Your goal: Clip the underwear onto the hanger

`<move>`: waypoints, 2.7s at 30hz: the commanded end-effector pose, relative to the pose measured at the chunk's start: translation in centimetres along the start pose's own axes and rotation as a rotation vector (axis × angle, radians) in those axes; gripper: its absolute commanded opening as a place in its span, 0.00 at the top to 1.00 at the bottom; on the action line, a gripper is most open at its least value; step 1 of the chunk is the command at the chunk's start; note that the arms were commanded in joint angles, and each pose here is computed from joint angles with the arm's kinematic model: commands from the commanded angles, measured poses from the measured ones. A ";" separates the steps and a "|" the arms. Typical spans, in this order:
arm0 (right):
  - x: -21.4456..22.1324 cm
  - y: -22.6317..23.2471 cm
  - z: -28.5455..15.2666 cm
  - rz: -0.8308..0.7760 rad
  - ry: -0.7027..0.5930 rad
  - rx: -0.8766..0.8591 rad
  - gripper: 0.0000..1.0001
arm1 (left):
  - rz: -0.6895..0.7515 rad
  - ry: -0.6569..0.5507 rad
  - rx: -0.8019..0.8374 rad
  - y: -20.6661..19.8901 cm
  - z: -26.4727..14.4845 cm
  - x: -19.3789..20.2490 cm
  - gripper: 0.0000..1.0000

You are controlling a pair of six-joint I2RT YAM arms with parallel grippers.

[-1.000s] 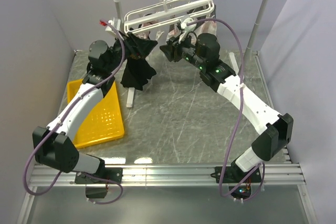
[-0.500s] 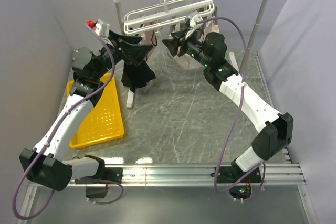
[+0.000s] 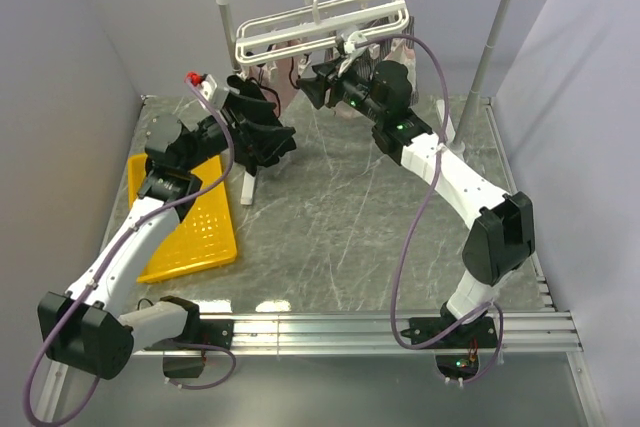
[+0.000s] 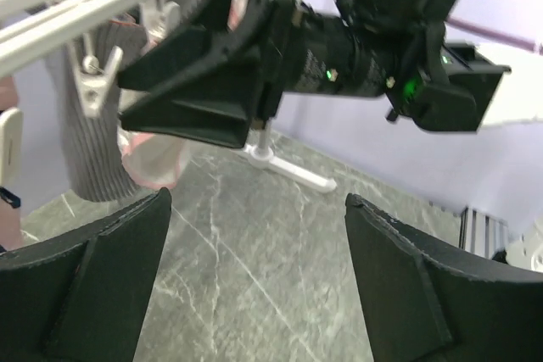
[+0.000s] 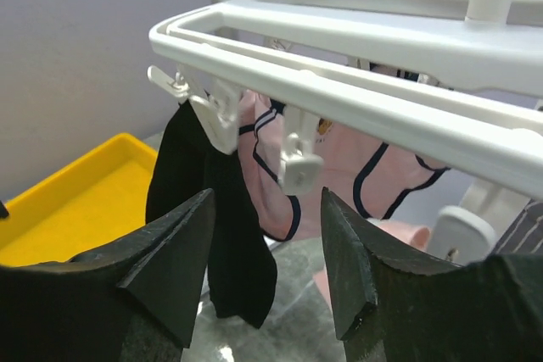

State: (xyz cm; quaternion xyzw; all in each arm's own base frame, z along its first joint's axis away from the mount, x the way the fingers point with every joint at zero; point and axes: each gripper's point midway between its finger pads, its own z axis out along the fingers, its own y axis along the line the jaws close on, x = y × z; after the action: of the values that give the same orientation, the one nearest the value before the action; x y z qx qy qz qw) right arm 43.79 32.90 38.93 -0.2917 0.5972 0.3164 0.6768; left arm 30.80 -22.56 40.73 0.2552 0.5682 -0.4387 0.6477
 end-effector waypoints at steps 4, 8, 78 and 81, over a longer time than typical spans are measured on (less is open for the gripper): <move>-5.1 -0.2 0.8 -0.098 -0.182 -0.017 0.40 | 0.147 -0.005 0.098 -0.8 0.3 0.1 0.08; -5.2 -0.4 1.3 -0.096 -0.184 -0.017 0.48 | 0.182 -0.018 0.055 0.1 0.9 0.3 0.07; -8.9 1.7 -3.7 0.445 -0.100 -0.063 0.39 | 0.458 -0.153 -0.233 6.8 8.8 -1.9 1.00; -9.1 2.0 -3.4 0.513 -0.090 -0.090 0.39 | 0.445 -0.157 -0.215 6.6 8.9 -2.3 1.00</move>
State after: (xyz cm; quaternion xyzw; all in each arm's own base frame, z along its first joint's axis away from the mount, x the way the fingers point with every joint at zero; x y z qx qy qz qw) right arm 41.50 31.11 43.43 -0.1558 0.6352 0.4707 0.5922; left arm 43.01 -26.32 39.81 0.2693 0.5295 -0.2139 0.7755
